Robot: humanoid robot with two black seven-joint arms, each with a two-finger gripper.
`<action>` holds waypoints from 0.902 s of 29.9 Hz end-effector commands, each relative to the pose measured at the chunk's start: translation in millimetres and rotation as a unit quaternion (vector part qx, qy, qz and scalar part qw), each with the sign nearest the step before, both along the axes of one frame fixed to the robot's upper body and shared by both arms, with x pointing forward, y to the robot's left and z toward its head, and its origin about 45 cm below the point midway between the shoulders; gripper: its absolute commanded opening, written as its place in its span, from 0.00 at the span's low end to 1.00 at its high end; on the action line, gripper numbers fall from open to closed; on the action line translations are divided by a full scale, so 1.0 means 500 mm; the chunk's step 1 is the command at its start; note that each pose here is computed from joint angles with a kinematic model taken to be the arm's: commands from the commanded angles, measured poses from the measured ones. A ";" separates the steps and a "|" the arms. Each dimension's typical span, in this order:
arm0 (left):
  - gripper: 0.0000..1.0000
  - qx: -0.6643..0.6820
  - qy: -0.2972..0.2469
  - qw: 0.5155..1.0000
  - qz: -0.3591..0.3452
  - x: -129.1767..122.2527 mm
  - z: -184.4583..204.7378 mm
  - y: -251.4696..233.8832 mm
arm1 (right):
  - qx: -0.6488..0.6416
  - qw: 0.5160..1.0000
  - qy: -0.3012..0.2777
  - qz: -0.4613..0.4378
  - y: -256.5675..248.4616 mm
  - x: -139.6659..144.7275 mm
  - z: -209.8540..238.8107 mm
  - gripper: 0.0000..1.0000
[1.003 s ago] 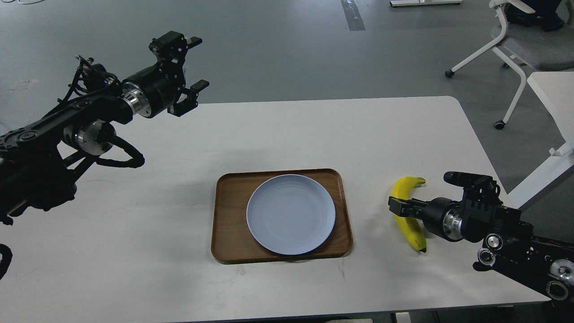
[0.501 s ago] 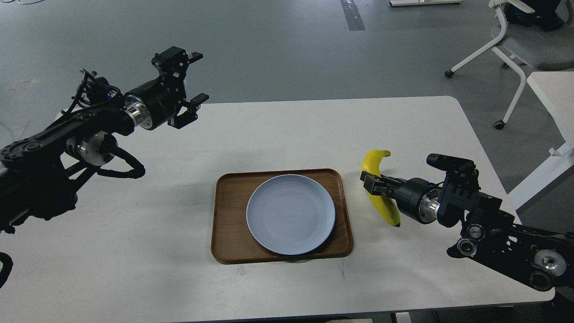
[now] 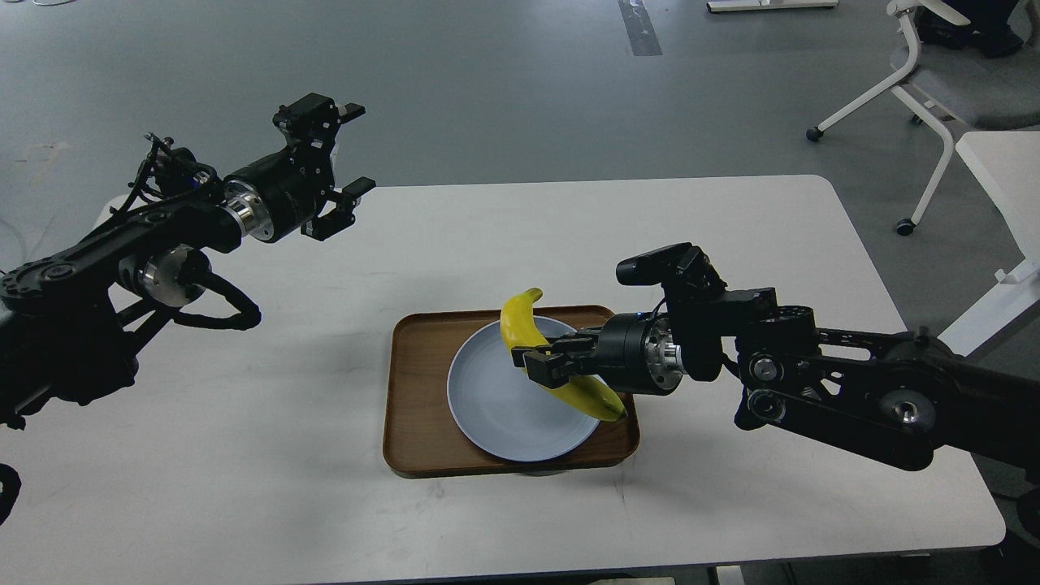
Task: Place banana on plate with both arms
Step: 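Carry the banana with the right gripper over the plate and lower it, then open the right gripper and withdraw it from the plate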
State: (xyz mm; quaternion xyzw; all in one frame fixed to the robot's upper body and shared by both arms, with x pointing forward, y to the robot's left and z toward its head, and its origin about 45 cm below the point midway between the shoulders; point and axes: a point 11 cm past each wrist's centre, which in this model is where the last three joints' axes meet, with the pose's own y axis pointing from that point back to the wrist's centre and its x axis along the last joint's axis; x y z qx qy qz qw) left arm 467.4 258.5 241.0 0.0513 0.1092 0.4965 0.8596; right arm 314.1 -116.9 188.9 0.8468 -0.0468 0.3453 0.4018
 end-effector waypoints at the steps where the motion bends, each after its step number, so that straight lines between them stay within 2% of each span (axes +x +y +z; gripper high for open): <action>1: 0.98 0.000 0.004 1.000 0.002 -0.003 -0.008 0.004 | -0.017 1.000 0.010 0.008 -0.004 -0.009 -0.018 0.00; 10: 0.98 0.003 0.003 1.000 0.007 -0.004 -0.007 0.017 | -0.011 1.000 -0.001 -0.026 0.003 0.024 -0.040 0.00; 16: 0.98 0.005 0.004 1.000 0.008 -0.005 -0.008 0.022 | 0.014 0.999 0.004 -0.030 0.036 0.011 -0.055 0.02; 18: 0.98 0.007 0.005 1.000 0.010 -0.006 -0.009 0.025 | 0.021 0.999 0.004 -0.036 0.041 0.011 -0.058 0.15; 19: 0.98 0.007 0.006 1.000 0.010 -0.007 -0.012 0.026 | 0.022 0.999 0.003 -0.039 0.040 0.013 -0.058 0.25; 20: 0.98 0.007 0.009 1.000 0.010 -0.010 -0.018 0.027 | 0.027 0.999 0.006 -0.042 0.042 0.014 -0.057 0.57; 21: 0.98 0.007 0.012 1.000 0.010 -0.012 -0.022 0.028 | 0.031 0.998 0.010 -0.046 0.042 0.012 -0.058 0.94; 22: 0.98 0.007 0.012 1.000 0.010 -0.012 -0.022 0.028 | 0.036 0.998 0.013 -0.048 0.046 0.007 -0.061 0.99; 27: 0.98 0.008 0.012 1.000 0.008 -0.013 -0.022 0.030 | 0.045 0.997 0.008 -0.070 0.041 0.012 -0.066 1.00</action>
